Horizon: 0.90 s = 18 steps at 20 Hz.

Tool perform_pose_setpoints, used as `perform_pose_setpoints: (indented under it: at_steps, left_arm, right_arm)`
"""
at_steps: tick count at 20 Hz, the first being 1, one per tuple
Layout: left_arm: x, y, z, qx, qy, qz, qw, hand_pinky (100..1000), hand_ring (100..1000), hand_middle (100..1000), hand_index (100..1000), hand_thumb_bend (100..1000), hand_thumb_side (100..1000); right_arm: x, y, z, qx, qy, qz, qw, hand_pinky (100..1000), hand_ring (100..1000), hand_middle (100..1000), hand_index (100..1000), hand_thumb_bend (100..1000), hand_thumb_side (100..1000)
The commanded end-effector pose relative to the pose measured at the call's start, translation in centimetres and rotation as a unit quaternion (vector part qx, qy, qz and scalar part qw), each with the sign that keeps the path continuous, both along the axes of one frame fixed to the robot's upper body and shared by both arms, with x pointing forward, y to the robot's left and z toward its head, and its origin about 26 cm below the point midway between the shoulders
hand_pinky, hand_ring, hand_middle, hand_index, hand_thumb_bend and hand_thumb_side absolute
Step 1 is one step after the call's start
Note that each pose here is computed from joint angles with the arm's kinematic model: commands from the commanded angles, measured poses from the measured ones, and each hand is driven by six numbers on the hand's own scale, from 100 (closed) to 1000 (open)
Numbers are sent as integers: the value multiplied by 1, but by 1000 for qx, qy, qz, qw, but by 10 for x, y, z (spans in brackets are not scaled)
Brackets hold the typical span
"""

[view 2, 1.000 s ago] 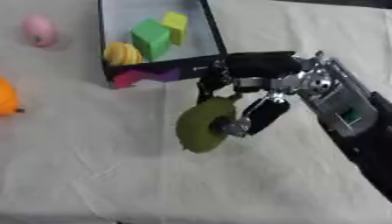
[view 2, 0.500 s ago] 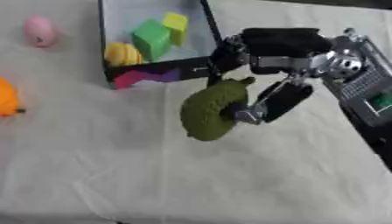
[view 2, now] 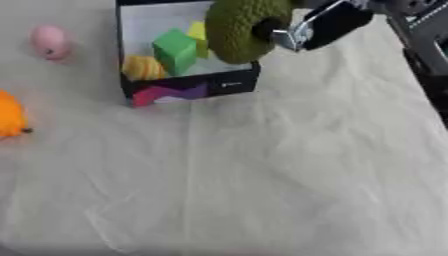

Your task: Pick up objects on the table and place them in the box.

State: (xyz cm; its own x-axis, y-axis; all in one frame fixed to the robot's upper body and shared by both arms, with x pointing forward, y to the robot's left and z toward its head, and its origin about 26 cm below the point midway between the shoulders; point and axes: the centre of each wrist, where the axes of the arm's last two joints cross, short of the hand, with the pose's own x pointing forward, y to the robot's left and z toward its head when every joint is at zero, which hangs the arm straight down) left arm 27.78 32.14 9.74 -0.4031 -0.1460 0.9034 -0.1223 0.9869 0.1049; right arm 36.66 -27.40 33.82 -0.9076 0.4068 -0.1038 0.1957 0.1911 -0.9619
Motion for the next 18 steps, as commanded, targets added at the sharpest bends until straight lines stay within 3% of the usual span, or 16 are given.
perform_pose_setpoints:
  at_steps: [1,4,5,6,11,18]
  left_arm:
    - [3,1,10,14,-10,-13,1000,985,775,643,672,128,897]
    - [6,-3,13,15,-14,-24,1000,986,776,642,672,129,896]
    - [7,-4,14,15,-15,-28,999,986,775,642,672,132,908]
    - [8,-6,16,14,-17,-33,999,986,774,642,672,132,894]
    - [15,-15,23,13,-25,-59,998,986,771,642,672,135,894]
    - [24,-31,32,7,-33,-101,994,986,770,641,672,144,894]
  right_arm:
    - [16,-12,11,16,-24,-42,999,688,572,463,613,201,272]
    - [31,-16,18,36,-45,-68,996,689,575,463,615,244,267]
    - [35,-17,19,42,-51,-76,995,689,576,463,615,106,238]
    - [39,-18,20,48,-57,-83,994,688,576,462,614,268,267]
    - [61,-27,14,59,-70,-127,988,687,576,463,614,260,269]
    - [87,-42,-13,54,-72,-188,978,689,579,467,619,261,288]
